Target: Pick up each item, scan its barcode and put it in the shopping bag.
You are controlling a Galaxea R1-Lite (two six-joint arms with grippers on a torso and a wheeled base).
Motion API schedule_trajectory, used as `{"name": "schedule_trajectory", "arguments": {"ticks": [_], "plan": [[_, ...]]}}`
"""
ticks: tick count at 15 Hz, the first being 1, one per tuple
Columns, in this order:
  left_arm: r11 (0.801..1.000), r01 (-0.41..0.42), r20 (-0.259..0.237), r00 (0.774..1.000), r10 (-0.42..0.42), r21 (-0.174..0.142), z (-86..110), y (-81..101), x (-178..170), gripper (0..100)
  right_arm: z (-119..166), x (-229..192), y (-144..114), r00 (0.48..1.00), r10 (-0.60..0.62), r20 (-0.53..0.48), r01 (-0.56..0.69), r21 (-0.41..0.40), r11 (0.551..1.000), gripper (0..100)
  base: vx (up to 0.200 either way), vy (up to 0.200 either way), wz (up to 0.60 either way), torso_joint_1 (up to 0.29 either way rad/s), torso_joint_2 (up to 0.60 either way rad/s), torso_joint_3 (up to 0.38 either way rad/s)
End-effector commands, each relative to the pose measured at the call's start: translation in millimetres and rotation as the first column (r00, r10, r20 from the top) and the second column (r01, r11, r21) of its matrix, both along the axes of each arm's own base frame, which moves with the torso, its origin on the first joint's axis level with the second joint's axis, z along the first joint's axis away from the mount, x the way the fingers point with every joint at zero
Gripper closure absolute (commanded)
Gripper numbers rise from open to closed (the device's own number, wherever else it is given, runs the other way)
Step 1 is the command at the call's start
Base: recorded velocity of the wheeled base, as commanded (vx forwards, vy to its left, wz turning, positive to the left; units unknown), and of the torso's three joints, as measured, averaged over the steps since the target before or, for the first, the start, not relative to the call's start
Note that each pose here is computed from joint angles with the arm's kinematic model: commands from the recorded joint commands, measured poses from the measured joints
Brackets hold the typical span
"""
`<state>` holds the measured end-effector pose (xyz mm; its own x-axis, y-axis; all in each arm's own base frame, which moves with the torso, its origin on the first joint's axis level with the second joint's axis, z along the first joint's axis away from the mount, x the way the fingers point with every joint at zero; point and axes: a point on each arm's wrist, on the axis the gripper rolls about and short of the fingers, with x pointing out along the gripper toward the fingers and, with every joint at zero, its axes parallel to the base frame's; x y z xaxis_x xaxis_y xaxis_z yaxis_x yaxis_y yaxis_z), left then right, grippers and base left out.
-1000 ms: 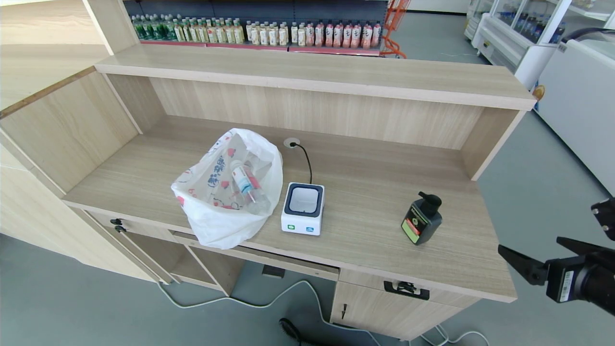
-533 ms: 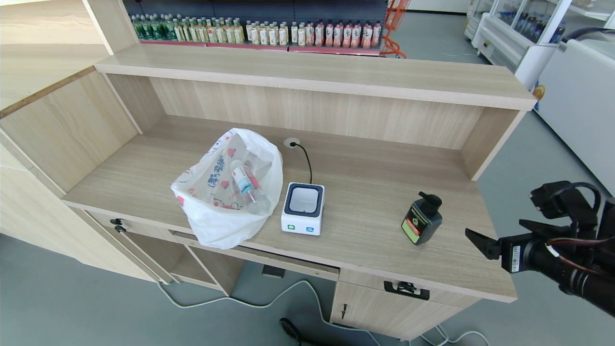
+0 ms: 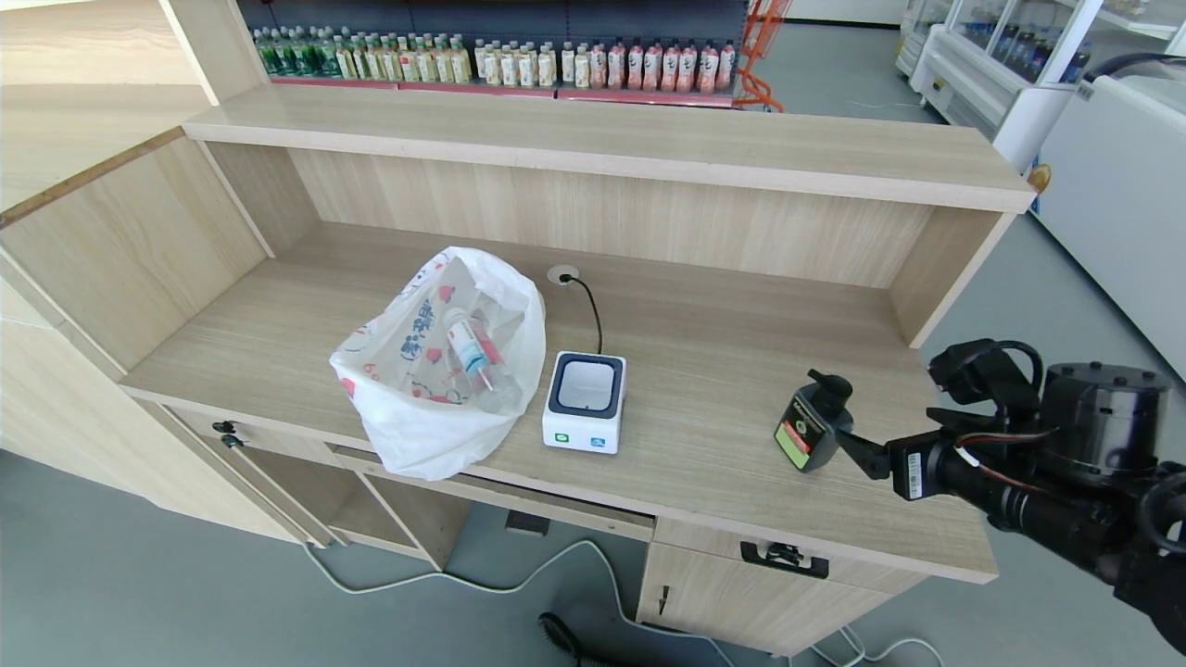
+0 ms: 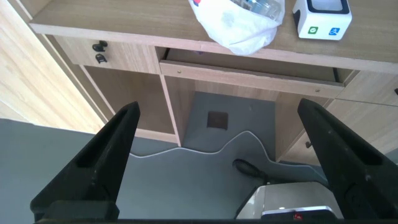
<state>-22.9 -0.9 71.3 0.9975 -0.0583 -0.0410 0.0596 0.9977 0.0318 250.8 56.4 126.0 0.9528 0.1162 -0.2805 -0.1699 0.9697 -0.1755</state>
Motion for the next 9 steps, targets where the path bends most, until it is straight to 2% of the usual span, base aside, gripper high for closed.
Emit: {"name": "schedule_trajectory", "arguments": {"ticks": [1,9], "plan": [[1.000,0.000,-0.002,1.000,0.000,0.000,0.0,0.0,0.1,0,-14.1,14.8,6.9,0.999,0.017,-0.035,-0.017,-0.023,1.000,0,0.000,0.000,0.00,0.000,0.00,0.000],[1.000,0.000,-0.002,1.000,0.000,0.000,0.0,0.0,0.1,0,-33.9,49.1,18.6,0.995,0.097,-0.007,-0.097,-0.068,0.993,0,0.000,0.000,0.00,0.000,0.00,0.000]]}}
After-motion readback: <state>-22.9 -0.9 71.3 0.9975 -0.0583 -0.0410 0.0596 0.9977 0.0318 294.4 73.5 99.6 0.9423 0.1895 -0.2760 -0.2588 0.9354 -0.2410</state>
